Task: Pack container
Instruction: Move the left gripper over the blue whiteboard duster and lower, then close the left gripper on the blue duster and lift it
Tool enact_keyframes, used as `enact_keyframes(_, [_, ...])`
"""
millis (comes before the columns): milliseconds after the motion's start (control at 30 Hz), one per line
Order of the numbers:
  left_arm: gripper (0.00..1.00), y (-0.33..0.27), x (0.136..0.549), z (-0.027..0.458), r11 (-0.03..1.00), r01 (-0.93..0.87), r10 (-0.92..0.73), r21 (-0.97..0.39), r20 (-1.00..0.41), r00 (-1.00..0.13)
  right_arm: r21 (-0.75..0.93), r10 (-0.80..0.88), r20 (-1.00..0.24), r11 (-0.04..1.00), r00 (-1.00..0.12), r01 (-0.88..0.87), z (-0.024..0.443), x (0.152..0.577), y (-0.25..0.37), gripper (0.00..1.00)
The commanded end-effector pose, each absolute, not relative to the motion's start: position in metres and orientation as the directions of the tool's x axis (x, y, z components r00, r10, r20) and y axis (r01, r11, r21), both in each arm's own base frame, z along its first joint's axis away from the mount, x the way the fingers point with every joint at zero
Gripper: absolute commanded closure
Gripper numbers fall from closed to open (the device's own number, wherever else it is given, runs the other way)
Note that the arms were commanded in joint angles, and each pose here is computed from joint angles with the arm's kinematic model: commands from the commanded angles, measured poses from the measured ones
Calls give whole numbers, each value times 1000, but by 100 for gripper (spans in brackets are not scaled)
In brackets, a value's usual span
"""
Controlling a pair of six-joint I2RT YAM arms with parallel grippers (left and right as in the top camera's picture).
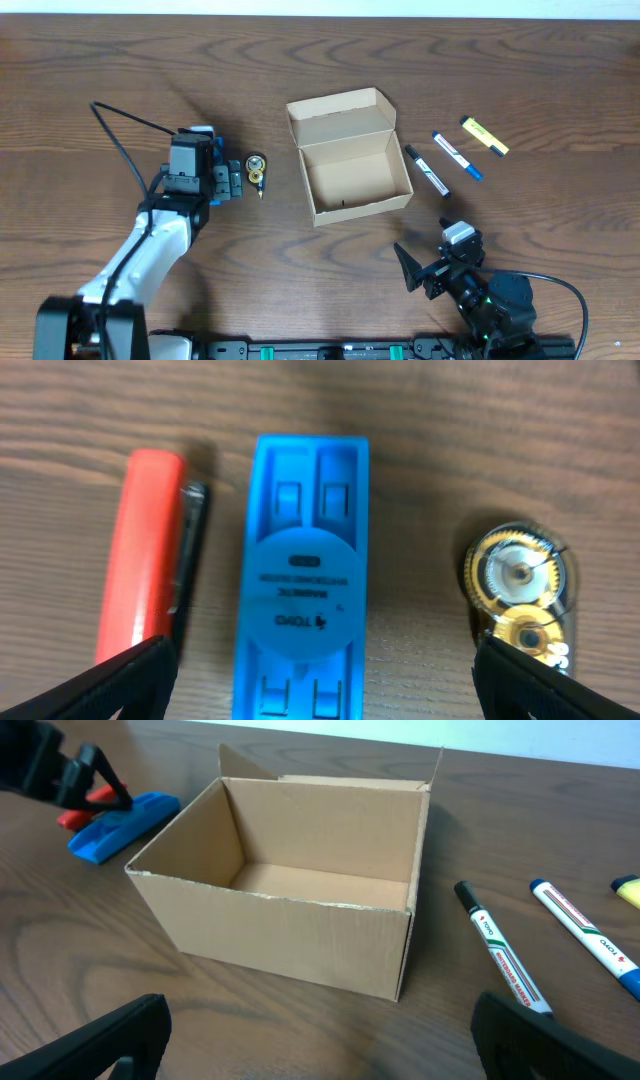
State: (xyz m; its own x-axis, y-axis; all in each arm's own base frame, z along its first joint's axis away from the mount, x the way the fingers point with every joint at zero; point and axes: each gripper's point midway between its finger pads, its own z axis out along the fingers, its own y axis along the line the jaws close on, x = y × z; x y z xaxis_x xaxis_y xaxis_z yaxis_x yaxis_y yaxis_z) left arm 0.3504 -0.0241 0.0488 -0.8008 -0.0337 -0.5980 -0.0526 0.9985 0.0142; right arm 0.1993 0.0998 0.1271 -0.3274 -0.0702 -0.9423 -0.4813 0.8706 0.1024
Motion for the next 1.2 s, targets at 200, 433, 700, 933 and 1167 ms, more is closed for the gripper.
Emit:
enact_keyframes(200, [4,-19,366,38,998,-57,-37,14,-601,-798,96,-83,-943,858,-322,-504,126,197,104,1])
enact_keyframes(433, [4,-13,372,27,996,-65,-87,-59,-592,-801,96,-83,-943,858,-322,-504,126,197,104,1])
enact_keyframes(700, [0,-16,376,18,996,-58,-87,-67,-589,-803,96,-83,-943,858,-322,-504,126,197,104,1])
enact_keyframes(933, [8,-15,376,7,996,-60,-85,-62,-574,-814,96,-83,-943,858,-322,-504,126,197,104,1])
enact_keyframes(1167, [15,-9,376,5,996,-82,-85,-31,-574,-815,96,-83,-943,858,-322,-504,126,197,104,1])
